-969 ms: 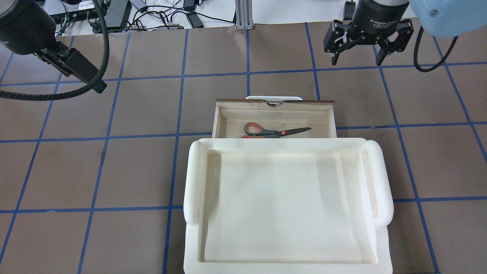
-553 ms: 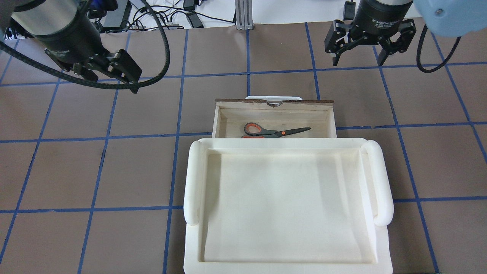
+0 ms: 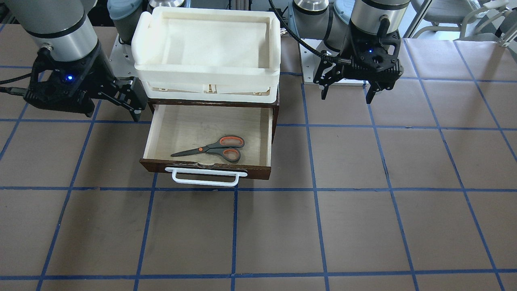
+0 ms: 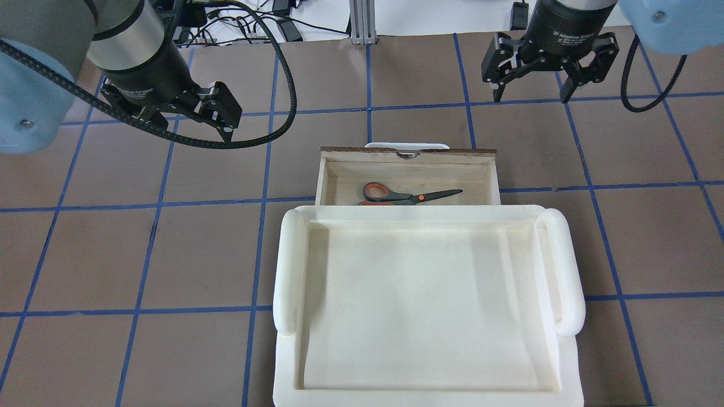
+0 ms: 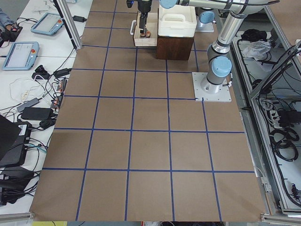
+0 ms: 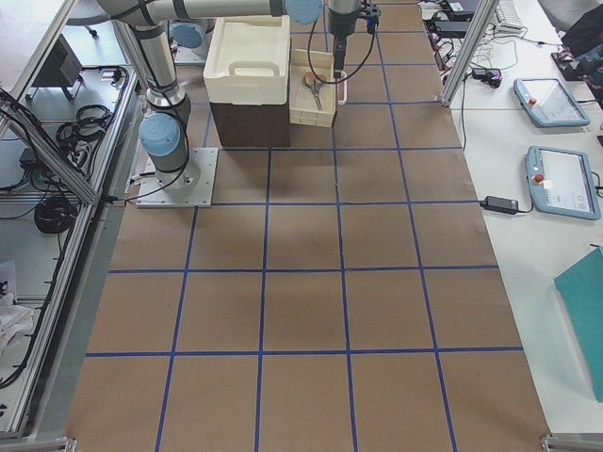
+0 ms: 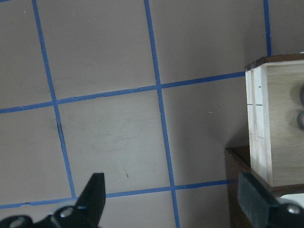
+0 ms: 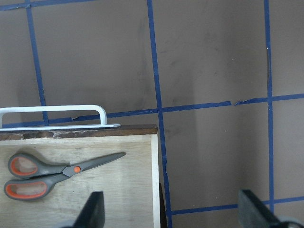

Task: Place scissors in drawer with both arms

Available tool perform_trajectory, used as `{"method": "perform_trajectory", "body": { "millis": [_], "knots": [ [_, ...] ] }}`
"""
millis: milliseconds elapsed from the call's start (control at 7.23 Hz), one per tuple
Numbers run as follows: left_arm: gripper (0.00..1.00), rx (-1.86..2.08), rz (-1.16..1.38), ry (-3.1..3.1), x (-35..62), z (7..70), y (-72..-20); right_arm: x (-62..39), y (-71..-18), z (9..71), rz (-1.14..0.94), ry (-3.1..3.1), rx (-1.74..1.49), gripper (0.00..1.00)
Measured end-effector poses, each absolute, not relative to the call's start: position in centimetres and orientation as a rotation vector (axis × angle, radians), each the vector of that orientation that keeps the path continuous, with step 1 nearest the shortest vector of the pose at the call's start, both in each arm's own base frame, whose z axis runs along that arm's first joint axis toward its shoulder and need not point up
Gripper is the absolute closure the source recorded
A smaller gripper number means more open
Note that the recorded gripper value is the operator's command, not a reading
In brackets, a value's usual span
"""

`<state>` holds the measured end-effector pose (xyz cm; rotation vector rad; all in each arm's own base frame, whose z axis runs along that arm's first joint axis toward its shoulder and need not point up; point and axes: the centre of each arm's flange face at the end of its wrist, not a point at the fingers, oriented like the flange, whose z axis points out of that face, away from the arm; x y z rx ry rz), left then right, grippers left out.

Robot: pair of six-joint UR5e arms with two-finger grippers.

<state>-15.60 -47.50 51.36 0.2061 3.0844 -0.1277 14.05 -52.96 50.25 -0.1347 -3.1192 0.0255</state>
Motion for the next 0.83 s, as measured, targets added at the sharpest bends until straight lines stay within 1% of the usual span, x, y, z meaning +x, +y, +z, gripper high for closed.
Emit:
{"method": "perform_trajectory", "body": {
  "millis": [830],
  "knots": [
    [0.00,0.182,-0.133,3.155,-15.18,52.07,-46.81,14.08,-52.96,49.97,0.017,-3.121,-0.131,0.00]
  ]
}}
